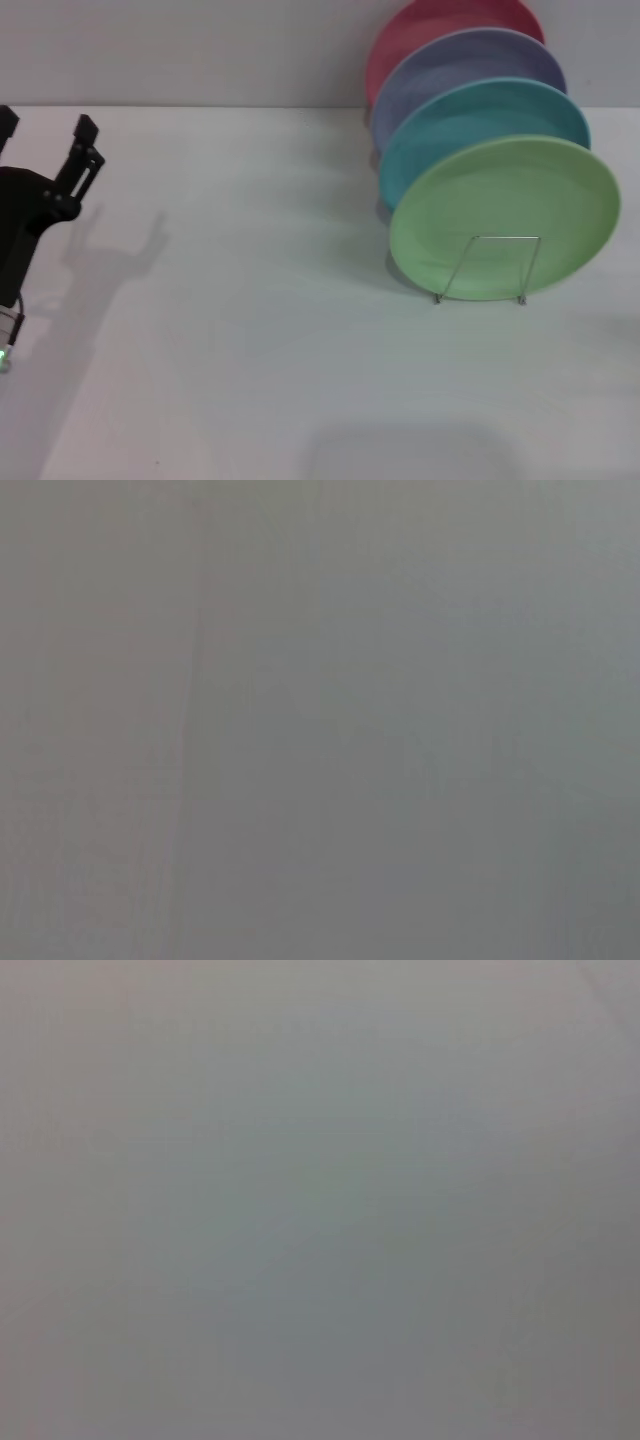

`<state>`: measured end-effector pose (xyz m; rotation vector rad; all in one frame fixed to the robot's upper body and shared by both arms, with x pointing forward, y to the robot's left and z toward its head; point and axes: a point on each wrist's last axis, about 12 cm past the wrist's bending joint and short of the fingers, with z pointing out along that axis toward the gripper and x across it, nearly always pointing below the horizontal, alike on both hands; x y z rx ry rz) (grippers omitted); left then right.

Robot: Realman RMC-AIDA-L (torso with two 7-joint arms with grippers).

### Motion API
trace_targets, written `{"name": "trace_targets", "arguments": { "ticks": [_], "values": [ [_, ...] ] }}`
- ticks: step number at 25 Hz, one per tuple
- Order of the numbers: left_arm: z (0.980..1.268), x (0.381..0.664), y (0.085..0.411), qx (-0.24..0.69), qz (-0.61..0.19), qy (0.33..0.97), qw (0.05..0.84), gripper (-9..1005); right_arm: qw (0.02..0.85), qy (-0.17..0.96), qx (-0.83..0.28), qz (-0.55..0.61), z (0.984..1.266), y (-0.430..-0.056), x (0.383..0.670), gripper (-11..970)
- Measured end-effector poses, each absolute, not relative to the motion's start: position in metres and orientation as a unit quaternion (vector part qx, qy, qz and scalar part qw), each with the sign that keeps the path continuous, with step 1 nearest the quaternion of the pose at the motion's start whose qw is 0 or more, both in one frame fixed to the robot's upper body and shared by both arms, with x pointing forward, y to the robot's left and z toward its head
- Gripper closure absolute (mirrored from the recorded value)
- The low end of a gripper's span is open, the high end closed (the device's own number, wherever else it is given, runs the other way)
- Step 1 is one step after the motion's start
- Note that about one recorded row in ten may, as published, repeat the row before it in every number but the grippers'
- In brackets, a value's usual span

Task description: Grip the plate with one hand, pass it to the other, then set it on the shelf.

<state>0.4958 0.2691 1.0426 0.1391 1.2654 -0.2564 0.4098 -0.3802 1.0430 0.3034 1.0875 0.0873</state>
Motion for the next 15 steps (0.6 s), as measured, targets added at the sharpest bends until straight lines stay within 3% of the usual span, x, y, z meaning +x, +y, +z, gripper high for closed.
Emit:
{"name": "trace_targets", "arguments": {
  "ticks": [4, 6, 9, 15],
  "values": [
    [1.043, 0.504, 0.277, 0.056, -0.100, 0.596, 0.795, 142, 0.836, 0.523, 0.163, 0.023, 1.044, -0.383, 0.435, 348],
    [1.043, 0.506, 0.277, 0.052, -0.098, 0.600, 0.792, 135, 0.833, 0.528, 0.162, 0.020, 1.044, -0.382, 0.440, 219],
    [1.043, 0.510, 0.283, 0.034, -0.085, 0.605, 0.791, 132, 0.828, 0.545, 0.135, -0.014, 1.046, -0.378, 0.460, 219],
    [1.044, 0.513, 0.290, 0.000, -0.078, 0.605, 0.793, 132, 0.831, 0.539, 0.128, -0.048, 1.050, -0.381, 0.467, 218]
  ]
}}
